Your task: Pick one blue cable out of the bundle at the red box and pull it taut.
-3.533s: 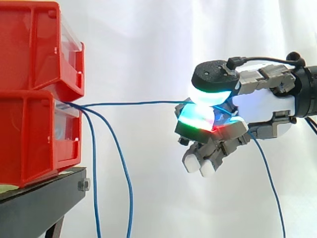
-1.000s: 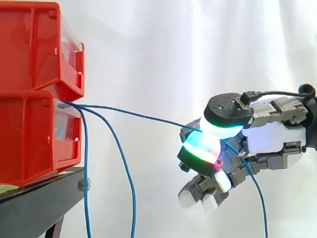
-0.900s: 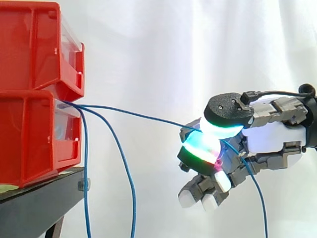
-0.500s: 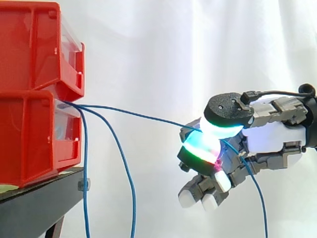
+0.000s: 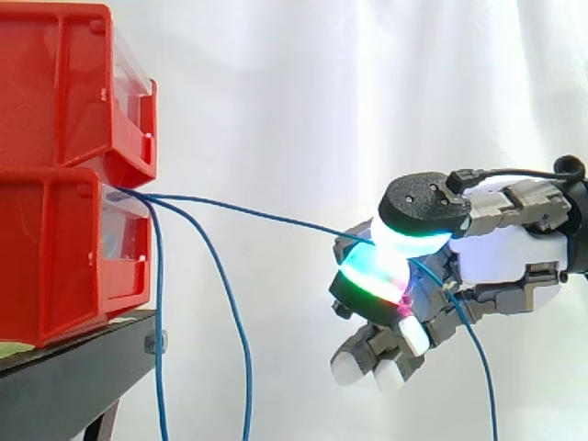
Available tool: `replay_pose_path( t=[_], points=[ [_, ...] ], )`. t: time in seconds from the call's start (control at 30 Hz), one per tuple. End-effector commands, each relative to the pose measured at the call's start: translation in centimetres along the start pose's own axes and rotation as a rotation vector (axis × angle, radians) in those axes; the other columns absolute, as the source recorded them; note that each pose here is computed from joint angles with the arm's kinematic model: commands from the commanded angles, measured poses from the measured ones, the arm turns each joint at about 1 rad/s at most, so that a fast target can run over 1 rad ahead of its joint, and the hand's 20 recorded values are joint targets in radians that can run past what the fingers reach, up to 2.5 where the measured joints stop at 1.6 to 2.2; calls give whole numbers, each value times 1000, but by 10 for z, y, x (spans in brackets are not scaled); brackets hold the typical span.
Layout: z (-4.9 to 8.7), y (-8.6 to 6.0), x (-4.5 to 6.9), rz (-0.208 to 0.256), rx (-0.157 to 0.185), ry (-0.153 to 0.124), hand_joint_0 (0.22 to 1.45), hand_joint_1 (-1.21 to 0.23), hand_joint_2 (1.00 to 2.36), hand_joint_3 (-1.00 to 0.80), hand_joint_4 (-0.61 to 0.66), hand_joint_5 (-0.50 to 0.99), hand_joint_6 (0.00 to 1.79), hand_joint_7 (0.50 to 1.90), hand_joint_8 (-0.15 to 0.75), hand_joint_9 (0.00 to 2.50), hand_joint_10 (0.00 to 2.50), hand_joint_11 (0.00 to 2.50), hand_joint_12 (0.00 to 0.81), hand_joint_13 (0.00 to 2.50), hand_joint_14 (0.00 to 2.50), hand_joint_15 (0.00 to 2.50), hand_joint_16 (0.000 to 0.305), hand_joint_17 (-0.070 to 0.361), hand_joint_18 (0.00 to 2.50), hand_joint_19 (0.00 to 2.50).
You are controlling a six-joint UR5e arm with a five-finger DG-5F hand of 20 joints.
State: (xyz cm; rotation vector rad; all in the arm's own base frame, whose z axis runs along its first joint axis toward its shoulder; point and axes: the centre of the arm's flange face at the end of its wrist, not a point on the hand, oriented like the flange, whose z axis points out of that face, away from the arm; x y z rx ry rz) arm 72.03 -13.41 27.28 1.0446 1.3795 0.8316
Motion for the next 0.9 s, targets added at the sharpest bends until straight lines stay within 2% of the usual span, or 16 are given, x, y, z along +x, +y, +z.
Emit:
replay_pose_path(
  t=[0.0,0.87],
  points=[
    [0,0,0,0,0,0,607,-793,1044,-11,61,-100,914,1194,392,911,12,560,427,604,9,281,66,150,578,299],
    [0,0,-1,0,0,-1,606,-793,1046,-8,62,-100,912,1198,397,922,12,561,428,611,9,282,67,150,590,304]
  ],
)
